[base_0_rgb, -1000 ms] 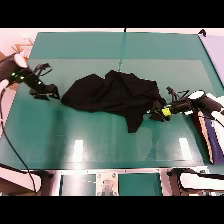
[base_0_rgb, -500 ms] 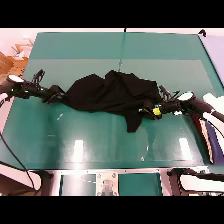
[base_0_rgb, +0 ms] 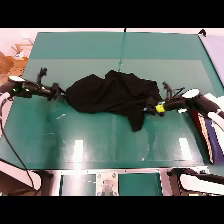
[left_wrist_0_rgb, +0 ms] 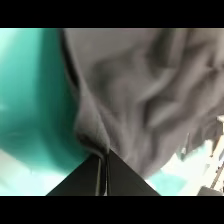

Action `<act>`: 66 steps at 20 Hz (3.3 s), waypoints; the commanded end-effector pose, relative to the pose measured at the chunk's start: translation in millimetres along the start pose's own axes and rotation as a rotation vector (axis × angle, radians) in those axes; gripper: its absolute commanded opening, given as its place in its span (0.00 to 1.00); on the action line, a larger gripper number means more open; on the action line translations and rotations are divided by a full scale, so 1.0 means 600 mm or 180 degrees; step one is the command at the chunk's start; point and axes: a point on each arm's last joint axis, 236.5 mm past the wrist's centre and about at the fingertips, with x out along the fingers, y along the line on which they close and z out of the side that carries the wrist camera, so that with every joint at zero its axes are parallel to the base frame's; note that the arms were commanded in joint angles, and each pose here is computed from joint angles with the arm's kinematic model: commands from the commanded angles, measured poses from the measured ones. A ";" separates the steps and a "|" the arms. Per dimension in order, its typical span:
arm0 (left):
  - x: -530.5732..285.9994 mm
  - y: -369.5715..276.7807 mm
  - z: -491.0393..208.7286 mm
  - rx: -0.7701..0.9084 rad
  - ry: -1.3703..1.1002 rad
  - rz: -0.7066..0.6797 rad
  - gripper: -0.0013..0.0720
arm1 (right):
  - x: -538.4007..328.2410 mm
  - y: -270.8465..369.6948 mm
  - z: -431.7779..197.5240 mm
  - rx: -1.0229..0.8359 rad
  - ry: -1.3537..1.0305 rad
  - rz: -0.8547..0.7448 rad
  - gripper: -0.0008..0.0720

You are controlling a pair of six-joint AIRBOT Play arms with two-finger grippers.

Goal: Fold the shirts.

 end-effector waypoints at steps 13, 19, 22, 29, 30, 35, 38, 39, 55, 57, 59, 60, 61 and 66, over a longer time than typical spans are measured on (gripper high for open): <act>-0.513 -0.794 -0.129 0.3014 -0.2778 -0.0564 0.05 | -0.844 0.527 -0.096 -0.2570 -0.4322 0.0190 0.03; -0.508 -0.784 -0.182 0.2767 -0.2611 -0.0280 0.05 | -0.901 0.573 -0.152 -0.2837 -0.4747 0.0128 0.03; -0.484 -0.686 -0.130 0.2304 -0.2439 0.0229 0.05 | -0.865 0.534 -0.085 -0.2619 -0.4411 0.0096 0.03; -0.267 -0.356 -0.034 0.0865 -0.1394 0.0400 0.05 | -0.562 0.332 0.167 -0.1759 -0.2737 0.0244 0.03; -0.219 -0.298 -0.030 0.0689 -0.1258 0.0430 0.05 | -0.487 0.300 0.196 -0.1609 -0.2479 0.0267 0.03; -0.008 -0.030 0.015 0.0185 -0.1008 0.0881 0.05 | -0.167 0.151 0.288 -0.0873 -0.1590 0.0144 0.03; 0.045 0.024 0.055 -0.0001 -0.1075 0.0744 0.05 | -0.070 0.097 0.318 -0.0493 -0.1390 0.0195 0.03; 0.054 0.027 0.067 0.0014 -0.1093 0.0693 0.05 | -0.054 0.082 0.329 -0.0417 -0.1385 0.0187 0.03; -0.205 0.042 0.059 0.0065 -0.0555 0.0522 0.93 | -0.280 -0.191 0.142 0.0428 -0.0966 -0.0338 0.49; -0.201 0.092 0.016 -0.0035 -0.0259 0.0838 0.93 | -0.247 -0.225 0.096 0.0607 -0.0826 -0.0318 0.49; -0.180 0.114 -0.020 -0.0169 -0.0086 0.0843 0.93 | -0.206 -0.249 0.062 0.0731 -0.0715 -0.0325 0.49; -0.170 0.124 -0.032 -0.0234 -0.0059 0.0833 0.93 | -0.191 -0.255 0.053 0.0769 -0.0698 -0.0324 0.49; -0.159 0.137 -0.040 -0.0280 -0.0062 0.0845 0.93 | -0.179 -0.258 0.047 0.0782 -0.0694 -0.0321 0.49; -0.122 0.179 -0.040 -0.0349 -0.0314 0.0906 0.93 | -0.160 -0.258 0.039 0.0824 -0.0685 -0.0292 0.49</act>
